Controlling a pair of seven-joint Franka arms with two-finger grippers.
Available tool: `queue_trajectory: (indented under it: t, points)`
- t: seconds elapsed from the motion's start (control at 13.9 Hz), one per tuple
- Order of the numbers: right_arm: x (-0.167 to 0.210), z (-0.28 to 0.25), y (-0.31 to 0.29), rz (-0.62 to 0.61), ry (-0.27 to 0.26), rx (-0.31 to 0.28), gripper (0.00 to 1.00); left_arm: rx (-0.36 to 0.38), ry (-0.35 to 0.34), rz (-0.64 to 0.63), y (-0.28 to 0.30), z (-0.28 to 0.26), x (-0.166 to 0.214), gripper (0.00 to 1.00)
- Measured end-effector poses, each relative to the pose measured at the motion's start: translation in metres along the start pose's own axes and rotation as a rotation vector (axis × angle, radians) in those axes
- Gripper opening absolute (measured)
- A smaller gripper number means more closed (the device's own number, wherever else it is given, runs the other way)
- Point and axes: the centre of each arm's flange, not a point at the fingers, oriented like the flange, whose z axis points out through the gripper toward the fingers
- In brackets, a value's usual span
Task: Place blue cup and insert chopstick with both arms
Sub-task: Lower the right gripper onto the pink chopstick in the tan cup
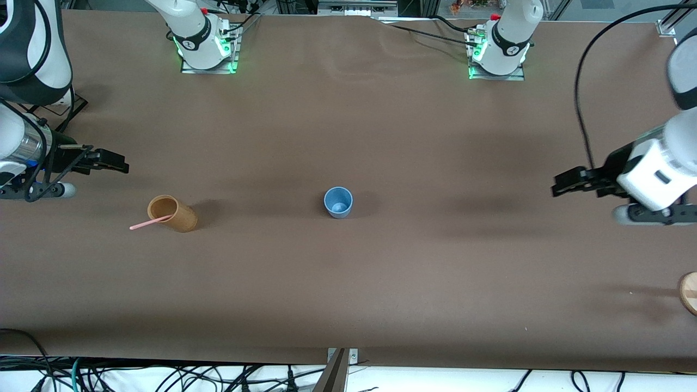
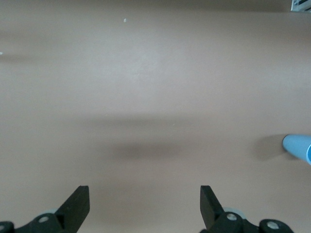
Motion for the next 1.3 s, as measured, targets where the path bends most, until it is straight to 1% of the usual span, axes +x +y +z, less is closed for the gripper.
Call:
queue_trajectory:
  t: [0.14, 0.36, 0.58, 0.72, 0.79, 0.94, 1.01, 1.08, 1.15, 1.3]
  points:
    - [0.0, 0.001, 0.001, 0.004, -0.001, 0.0, 0.99, 0.002, -0.02, 0.015, -0.023, -0.007, -0.013, 1.0]
    - [0.007, 0.013, 0.009, 0.019, 0.002, -0.001, 0.97, 0.034, -0.027, 0.015, -0.041, -0.015, -0.03, 1.0]
    - [0.026, 0.058, 0.013, 0.025, -0.017, -0.009, 0.96, 0.035, -0.034, 0.008, -0.048, -0.018, -0.046, 1.0]
    - [0.043, 0.091, 0.012, 0.022, 0.014, -0.017, 0.92, 0.034, -0.042, 0.02, -0.043, -0.017, -0.056, 1.0]
    - [0.049, 0.104, 0.009, 0.019, 0.047, -0.022, 0.86, 0.035, -0.047, 0.028, -0.038, -0.016, -0.061, 1.0]
    - [0.058, 0.118, -0.001, 0.012, 0.145, -0.027, 0.87, 0.035, -0.054, 0.039, -0.032, -0.013, -0.065, 1.0]
    - [0.06, 0.12, -0.008, 0.016, 0.177, -0.026, 0.86, 0.035, -0.057, 0.041, -0.03, -0.012, -0.066, 1.0]
    - [0.06, 0.123, -0.014, 0.022, 0.189, -0.024, 0.84, 0.035, -0.06, 0.041, -0.031, -0.01, -0.065, 1.0]
    - [0.06, 0.126, -0.016, 0.025, 0.192, -0.023, 0.78, 0.035, -0.063, 0.041, -0.031, -0.008, -0.065, 1.0]
    - [0.058, 0.132, -0.015, 0.028, 0.187, -0.024, 0.76, 0.035, -0.064, 0.04, -0.031, -0.007, -0.064, 1.0]
